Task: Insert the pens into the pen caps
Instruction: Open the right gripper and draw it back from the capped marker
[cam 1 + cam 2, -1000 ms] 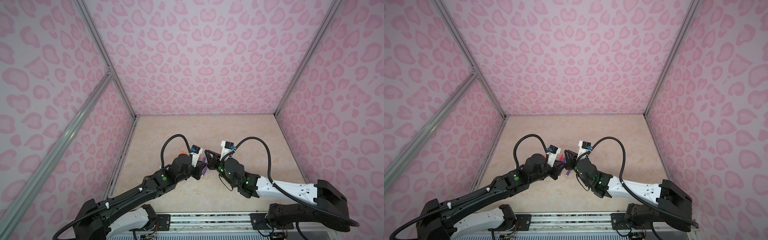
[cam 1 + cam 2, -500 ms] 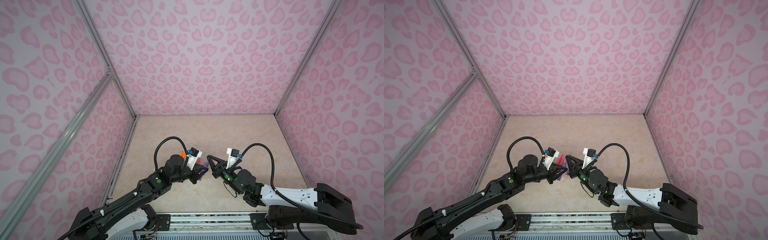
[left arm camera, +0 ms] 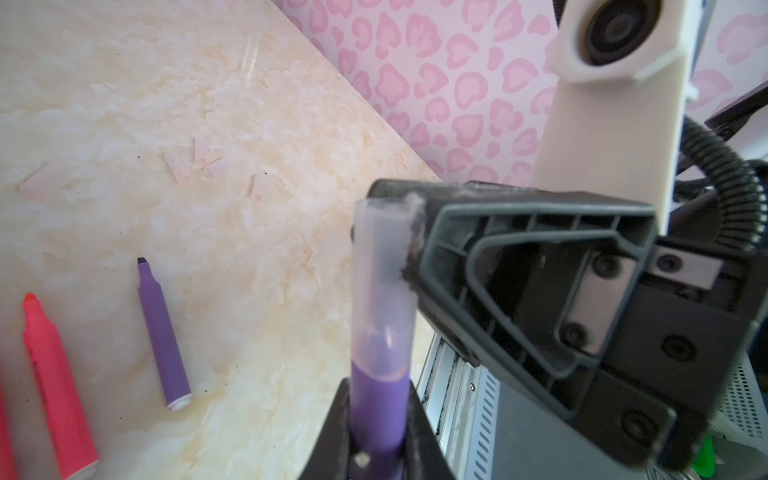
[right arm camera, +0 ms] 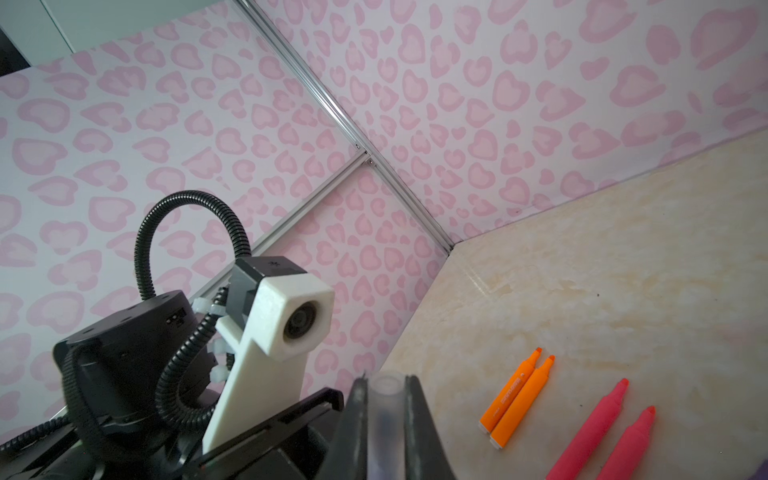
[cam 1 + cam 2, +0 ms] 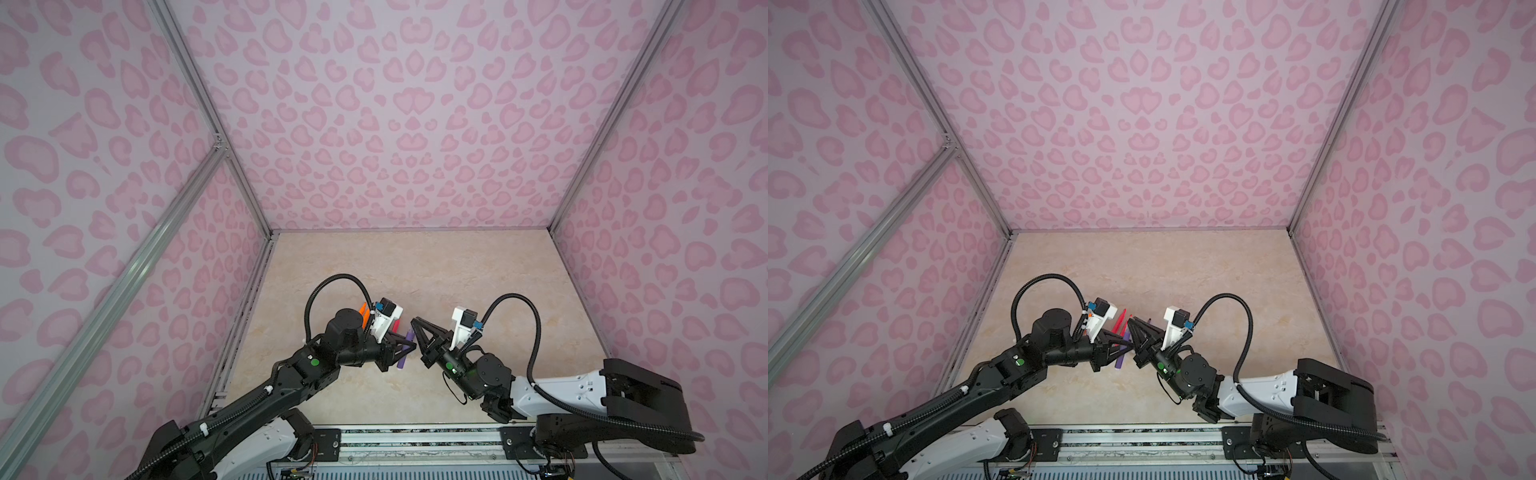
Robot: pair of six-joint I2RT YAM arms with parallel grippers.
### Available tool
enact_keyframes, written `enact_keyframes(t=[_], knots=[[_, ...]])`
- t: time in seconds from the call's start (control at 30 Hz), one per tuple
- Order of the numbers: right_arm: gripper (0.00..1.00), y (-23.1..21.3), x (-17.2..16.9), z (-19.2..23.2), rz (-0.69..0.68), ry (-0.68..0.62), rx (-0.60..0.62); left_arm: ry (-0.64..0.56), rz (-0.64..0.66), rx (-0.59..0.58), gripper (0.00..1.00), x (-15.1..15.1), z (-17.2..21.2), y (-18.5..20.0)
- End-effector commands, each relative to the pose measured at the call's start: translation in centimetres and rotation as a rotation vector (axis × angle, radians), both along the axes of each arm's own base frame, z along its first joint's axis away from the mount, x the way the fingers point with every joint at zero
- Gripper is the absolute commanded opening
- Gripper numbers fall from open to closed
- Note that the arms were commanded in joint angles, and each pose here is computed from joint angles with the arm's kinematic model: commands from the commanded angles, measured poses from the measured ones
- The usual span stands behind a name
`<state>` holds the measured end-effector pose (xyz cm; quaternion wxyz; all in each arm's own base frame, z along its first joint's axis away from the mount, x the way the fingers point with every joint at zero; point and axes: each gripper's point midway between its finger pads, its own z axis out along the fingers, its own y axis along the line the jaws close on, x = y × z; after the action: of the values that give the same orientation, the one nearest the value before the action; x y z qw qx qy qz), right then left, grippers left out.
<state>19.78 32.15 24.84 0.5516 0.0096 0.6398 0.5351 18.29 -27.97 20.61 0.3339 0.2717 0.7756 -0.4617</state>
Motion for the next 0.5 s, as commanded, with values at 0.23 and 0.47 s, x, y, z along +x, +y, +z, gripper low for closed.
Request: enact_keyframes(t=[0.23,0.47], knots=[[0.00,2.0,-3.8,-2.0,0.162,-0.036,-0.113,-0.156,0.270,-0.117,0.04,5.6,4.5,1.3],[0.17,-1.1,-1.7,-0.8,-0.022,0.011,-0.224,-0.158,0.390,-0.047,0.04,7.3,3.7,2.8]])
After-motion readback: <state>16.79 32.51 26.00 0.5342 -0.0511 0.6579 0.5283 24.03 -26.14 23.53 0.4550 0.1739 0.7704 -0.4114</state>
